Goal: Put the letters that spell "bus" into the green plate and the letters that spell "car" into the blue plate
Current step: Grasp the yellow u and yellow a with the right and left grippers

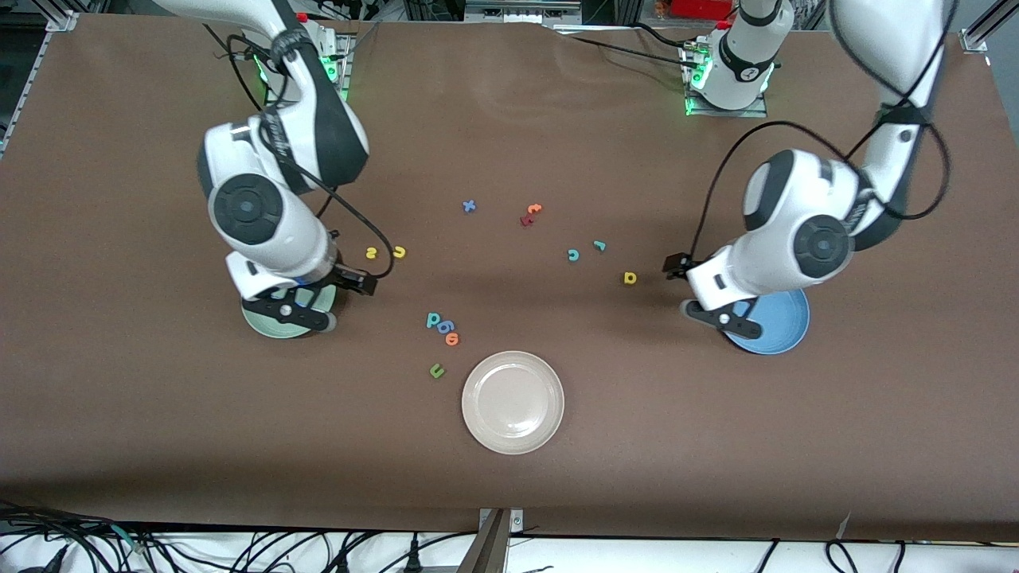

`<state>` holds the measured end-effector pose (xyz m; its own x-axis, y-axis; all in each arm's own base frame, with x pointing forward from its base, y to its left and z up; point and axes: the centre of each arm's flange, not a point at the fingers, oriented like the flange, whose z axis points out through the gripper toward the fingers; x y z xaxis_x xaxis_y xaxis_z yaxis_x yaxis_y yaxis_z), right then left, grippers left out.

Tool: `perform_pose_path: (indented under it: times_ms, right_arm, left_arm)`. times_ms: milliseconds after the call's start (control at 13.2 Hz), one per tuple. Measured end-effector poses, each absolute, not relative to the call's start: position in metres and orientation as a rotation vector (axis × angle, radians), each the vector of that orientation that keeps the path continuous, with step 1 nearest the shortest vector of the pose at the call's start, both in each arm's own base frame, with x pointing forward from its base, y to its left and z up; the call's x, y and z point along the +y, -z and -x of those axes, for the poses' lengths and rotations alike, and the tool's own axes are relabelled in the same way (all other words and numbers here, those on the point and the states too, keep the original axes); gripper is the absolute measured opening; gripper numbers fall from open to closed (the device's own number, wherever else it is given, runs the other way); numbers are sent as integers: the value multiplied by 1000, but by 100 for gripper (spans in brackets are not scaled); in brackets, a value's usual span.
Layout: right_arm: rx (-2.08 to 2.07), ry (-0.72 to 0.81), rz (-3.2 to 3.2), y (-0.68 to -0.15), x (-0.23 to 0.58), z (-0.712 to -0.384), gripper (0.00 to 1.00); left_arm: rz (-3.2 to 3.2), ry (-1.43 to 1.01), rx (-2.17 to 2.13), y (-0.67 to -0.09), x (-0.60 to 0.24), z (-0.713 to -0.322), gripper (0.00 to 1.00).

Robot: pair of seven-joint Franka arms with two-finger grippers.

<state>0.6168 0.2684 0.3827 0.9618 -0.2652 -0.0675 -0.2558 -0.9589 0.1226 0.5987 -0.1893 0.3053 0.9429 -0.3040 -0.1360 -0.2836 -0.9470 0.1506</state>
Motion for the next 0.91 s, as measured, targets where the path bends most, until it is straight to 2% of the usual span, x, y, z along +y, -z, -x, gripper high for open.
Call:
perform_pose_path:
  times_ms: [453, 906]
  right_arm:
    - [-491, 226, -3054, -290, 274, -586, 98]
    - [-584, 215, -3029, -217, 275, -537, 98]
  left_arm:
    - [-2991, 65, -383, -218, -231, -535, 100]
    - [-3100, 25, -297, -192, -250, -516, 100]
